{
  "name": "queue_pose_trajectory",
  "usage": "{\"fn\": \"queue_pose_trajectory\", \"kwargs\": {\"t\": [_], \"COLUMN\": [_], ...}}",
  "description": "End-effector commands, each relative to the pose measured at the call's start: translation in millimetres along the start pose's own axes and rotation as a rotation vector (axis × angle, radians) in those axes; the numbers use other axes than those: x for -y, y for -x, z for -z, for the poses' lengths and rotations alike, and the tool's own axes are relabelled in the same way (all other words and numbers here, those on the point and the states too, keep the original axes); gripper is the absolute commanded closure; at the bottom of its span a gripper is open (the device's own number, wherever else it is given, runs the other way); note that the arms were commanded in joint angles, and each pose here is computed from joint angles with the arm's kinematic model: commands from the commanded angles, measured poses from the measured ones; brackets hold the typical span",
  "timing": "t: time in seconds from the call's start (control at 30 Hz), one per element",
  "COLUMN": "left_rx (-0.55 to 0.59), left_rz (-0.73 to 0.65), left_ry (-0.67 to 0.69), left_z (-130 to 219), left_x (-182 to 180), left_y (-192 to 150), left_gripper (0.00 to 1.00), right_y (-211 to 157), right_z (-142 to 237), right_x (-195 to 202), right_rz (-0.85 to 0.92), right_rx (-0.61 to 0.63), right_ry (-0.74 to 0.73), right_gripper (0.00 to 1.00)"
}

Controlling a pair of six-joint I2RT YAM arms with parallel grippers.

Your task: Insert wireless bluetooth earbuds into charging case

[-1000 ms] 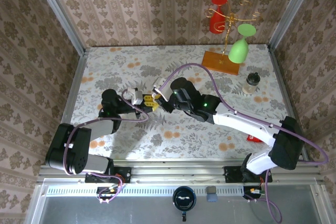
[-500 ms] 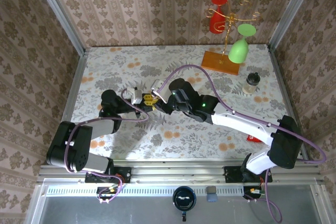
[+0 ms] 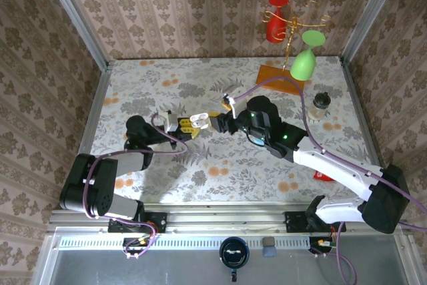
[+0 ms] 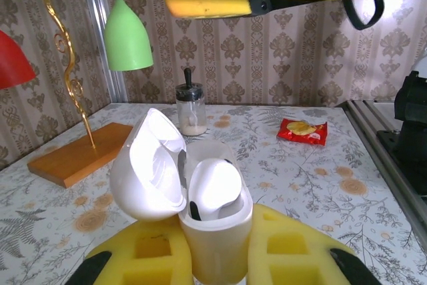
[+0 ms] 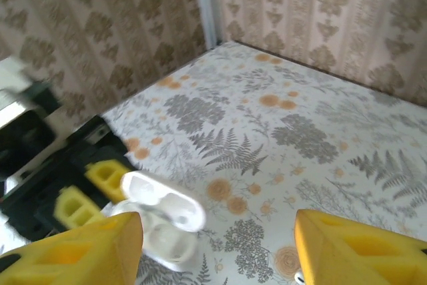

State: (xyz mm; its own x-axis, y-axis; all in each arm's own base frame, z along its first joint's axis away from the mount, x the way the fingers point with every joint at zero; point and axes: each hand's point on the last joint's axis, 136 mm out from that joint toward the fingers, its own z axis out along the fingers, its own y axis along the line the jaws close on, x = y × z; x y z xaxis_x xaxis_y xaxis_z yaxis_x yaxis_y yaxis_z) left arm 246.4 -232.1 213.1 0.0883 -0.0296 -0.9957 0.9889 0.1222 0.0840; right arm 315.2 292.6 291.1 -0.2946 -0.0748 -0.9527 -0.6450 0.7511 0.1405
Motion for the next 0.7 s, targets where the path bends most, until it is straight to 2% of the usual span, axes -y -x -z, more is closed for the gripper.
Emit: {"fn": "queue_pose_trajectory", "kwargs": {"t": [0.0, 0.23, 0.43, 0.53, 0.67], "left_rx": [0.019, 0.018, 0.002, -0.002, -0.011], "left_rz": [-0.06, -0.106, -0.11, -0.104, -0.095], "left_ry": [0.031, 0.085, 0.109, 0.125, 0.159], "left_z": [6, 11, 13, 13, 13], "left_x": [-1, -1, -1, -1, -4], "left_y": [9, 12, 14, 16, 17], "left_gripper": [1.0, 1.0, 1.0, 1.0, 1.0], "right_y": [-6, -81, -130, -147, -167], "right_z": [-3, -41, -87, -110, -137], "right_x": [41, 85, 85, 83, 80], "right_rz": [-0.22, -0.345, -0.388, -0.409, -0.445], "right_rx": [0.021, -0.304, -0.519, -0.581, -0.67], "right_ry": [-0.129, -0.295, -0.273, -0.238, -0.19], "right_gripper": [0.38, 0.42, 0.45, 0.51, 0.52]}}
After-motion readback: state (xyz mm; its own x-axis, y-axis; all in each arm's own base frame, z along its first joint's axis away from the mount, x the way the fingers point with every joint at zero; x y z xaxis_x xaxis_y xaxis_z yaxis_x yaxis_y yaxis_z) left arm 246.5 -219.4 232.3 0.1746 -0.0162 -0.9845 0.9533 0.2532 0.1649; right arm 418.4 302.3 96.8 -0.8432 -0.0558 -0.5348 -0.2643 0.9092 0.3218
